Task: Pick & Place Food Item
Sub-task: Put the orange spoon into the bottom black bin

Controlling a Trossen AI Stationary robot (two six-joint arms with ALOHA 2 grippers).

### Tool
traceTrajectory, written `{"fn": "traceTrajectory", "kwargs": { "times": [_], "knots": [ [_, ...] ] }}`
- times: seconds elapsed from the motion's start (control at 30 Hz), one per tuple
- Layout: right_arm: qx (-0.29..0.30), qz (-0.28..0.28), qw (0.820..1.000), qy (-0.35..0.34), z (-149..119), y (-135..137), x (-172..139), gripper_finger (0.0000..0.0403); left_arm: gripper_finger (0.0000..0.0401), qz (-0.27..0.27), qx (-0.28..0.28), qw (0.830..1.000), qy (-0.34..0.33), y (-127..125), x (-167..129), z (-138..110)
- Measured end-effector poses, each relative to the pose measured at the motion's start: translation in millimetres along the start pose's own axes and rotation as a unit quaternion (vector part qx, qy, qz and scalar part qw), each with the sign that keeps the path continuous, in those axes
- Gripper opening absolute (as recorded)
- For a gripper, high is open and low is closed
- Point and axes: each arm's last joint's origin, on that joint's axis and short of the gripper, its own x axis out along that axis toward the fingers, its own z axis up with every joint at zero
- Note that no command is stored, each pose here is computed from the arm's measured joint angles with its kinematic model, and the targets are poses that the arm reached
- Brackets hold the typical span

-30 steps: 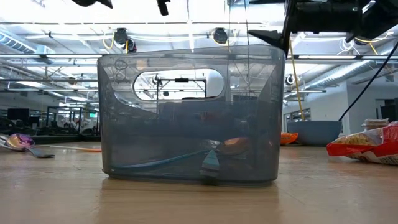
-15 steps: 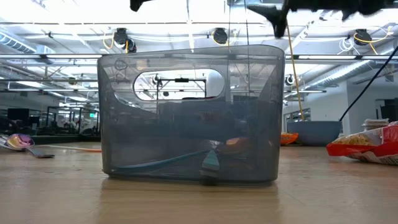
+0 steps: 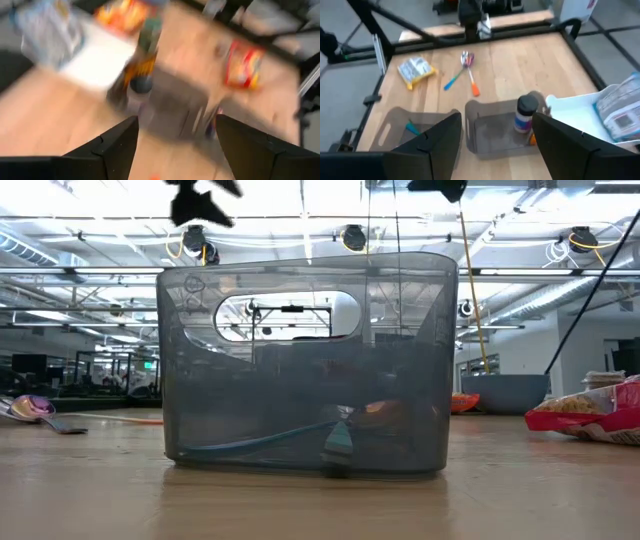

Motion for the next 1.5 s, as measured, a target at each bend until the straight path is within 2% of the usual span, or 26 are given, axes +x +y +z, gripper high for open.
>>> {"fn": "traceTrajectory", "kwargs": {
  "times": [0.17,0.27,0.37,0.53,0.63,0.77,1.03,1.13,1.3,1.5],
  "knots": [
    [0.003,-0.002,1.000,0.029,-2.6,-3.3,20.1,0.0238,0.0273,0.043,-0.022,0.990,0.134,2.9,-2.8,-27.4],
    [-0.004,-0.003,0.999,0.049,-5.3,-5.2,29.9,0.0238,0.0273,0.065,-0.010,0.978,0.199,1.3,-6.6,-42.6],
    [-0.004,-0.004,0.998,0.065,-7.6,-6.7,38.3,0.0238,0.0273,0.091,0.007,0.966,0.241,-1.0,-4.7,-57.7],
    [0.002,-0.005,0.997,0.079,-9.8,-8.2,46.8,0.0238,0.0273,0.105,0.023,0.951,0.288,-1.1,11.1,-85.0],
    [0.004,-0.005,0.997,0.078,-9.5,-8.4,48.2,0.0238,0.0273,0.111,0.015,0.947,0.301,1.8,24.0,-100.7],
    [0.012,-0.028,0.997,0.076,-9.4,-9.7,48.0,0.0238,0.0273,0.089,0.013,0.949,0.302,3.4,47.7,-121.2],
    [0.013,-0.032,0.997,0.075,-9.3,-10.0,48.0,0.0238,0.0273,0.082,0.059,0.944,0.315,10.0,75.4,-150.3],
    [0.016,-0.032,0.997,0.073,-8.8,-10.0,48.0,0.0238,0.0273,0.085,0.074,0.934,0.338,13.3,83.8,-162.3],
    [0.032,-0.033,0.996,0.071,-8.6,-9.9,48.0,0.0238,0.0273,0.088,0.090,0.925,0.358,15.1,100.3,-171.2],
    [0.045,-0.034,0.996,0.071,-8.8,-9.7,48.2,0.0238,0.0273,0.069,0.116,0.923,0.361,11.3,120.7,-174.6]
  ]
}}
